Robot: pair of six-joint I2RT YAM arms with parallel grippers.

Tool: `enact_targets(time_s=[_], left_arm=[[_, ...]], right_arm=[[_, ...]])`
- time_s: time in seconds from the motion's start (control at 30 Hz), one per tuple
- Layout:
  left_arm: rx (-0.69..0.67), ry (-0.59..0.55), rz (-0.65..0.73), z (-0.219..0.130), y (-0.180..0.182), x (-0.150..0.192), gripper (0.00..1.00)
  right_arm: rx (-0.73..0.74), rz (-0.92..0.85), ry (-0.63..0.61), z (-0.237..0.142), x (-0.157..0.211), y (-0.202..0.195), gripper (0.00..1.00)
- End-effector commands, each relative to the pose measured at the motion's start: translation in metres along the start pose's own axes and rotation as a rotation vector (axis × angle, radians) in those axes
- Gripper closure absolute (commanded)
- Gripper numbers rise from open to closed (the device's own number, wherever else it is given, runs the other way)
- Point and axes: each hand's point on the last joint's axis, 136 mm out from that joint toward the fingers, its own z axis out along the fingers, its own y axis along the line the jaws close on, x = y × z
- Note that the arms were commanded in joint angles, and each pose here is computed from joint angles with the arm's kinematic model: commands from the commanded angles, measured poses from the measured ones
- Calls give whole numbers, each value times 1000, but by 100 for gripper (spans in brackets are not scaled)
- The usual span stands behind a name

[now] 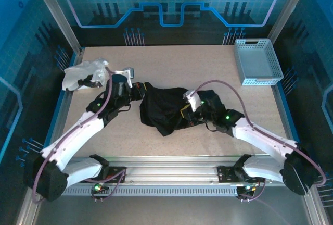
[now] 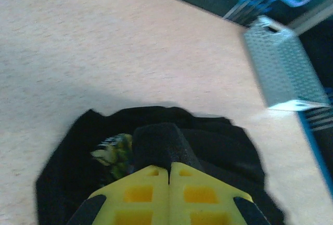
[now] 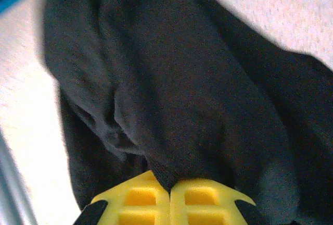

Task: Fold the inside-out t-shirt

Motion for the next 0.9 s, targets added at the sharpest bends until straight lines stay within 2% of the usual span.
enact_targets(time_s=[0.0, 0.03, 0.17, 0.27, 0.4, 0.5, 0.67, 0.8, 0.83, 0.87], left_arm=[[-123, 9, 63, 25, 31, 8, 100], [-121, 24, 69, 30, 31, 11, 99], [-89, 59, 116, 28, 27, 25, 71], [-79, 35, 229, 9, 17, 40, 55], [56, 20, 365, -16, -17, 69, 44], [207, 69, 440, -21, -48, 97, 37], [200, 163, 568, 9, -62, 121, 34], [192, 215, 613, 40, -69, 130, 33], [189, 221, 614, 47, -73, 130, 36], [183, 226, 610, 55, -75, 129, 42]], right_arm=[[-179, 52, -19, -11, -12, 23, 100], [-183, 65, -24, -11, -15, 21, 100], [-204, 141, -23, -8, -22, 12, 100], [-215, 186, -6, -4, -25, 6, 100], [-238, 226, 8, -1, -29, 1, 100], [-249, 239, 20, 0, -32, -1, 100], [-262, 238, 35, 1, -31, -1, 100], [-254, 233, 41, -3, -28, -2, 100], [-250, 229, 42, -4, -28, -2, 100], [-242, 224, 44, -7, -27, -3, 100]])
